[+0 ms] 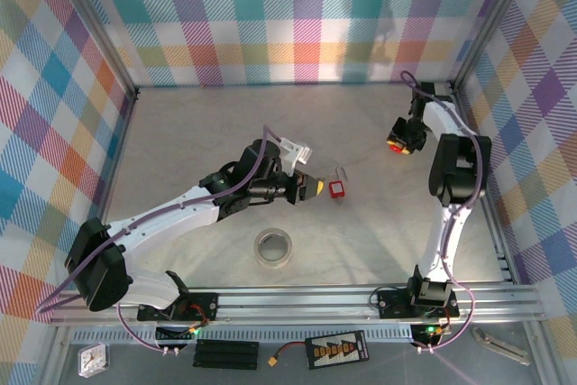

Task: Unlock with the key

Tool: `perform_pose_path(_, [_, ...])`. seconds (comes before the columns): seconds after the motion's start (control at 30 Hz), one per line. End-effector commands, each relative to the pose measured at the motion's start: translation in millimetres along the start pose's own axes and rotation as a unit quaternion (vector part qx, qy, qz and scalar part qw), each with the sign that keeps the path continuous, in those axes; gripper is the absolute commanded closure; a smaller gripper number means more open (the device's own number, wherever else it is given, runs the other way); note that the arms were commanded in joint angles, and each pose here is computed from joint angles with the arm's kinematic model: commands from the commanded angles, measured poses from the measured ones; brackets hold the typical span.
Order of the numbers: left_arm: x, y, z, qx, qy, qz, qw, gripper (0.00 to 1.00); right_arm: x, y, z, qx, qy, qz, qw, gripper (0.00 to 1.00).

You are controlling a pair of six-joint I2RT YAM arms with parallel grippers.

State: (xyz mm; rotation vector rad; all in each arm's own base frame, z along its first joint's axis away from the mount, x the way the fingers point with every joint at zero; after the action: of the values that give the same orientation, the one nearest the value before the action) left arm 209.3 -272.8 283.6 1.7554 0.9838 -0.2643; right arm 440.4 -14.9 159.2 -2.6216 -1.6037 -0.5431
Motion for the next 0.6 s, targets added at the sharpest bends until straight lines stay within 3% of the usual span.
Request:
perform_pose_path(0.0, [-22,28,0,-0.064,-0.064,0.005,0.996,1.0,41,-4,-87,-0.107,0.21,-0.017,0.972,0.89])
perform_pose_path(0.13, [-34,46,4,-0.089,-0.12,-0.003,0.989,1.0,55,-36,-147,-0.153,0.343,-0.049,0.926,0.92])
perform_pose_path(0.27, [-42,58,2,-0.114,-0.147,-0.007,0.982,1.0,58,-64,-182,-0.144,0.406,-0.044,0.901,0.92])
perform_pose_path(0.57, [-46,56,21,-0.118,-0.049,0.045,0.991,1.0,62,-108,-189,-0.073,0.398,0.038,0.914,0.93])
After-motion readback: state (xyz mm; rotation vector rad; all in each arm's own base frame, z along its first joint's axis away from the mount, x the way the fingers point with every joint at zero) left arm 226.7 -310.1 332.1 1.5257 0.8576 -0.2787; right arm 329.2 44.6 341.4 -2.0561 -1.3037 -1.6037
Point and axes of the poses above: each hand's point on the last joint's axis, 136 mm out from that joint toward the fingers, its own z axis out along the fingers, its own x axis along the line the jaws close on, y = z × x, the point moved 10 cm from there along -z, back along the fingers, and after that the axes turned 1 degree about -z, right-handed, at the moved point
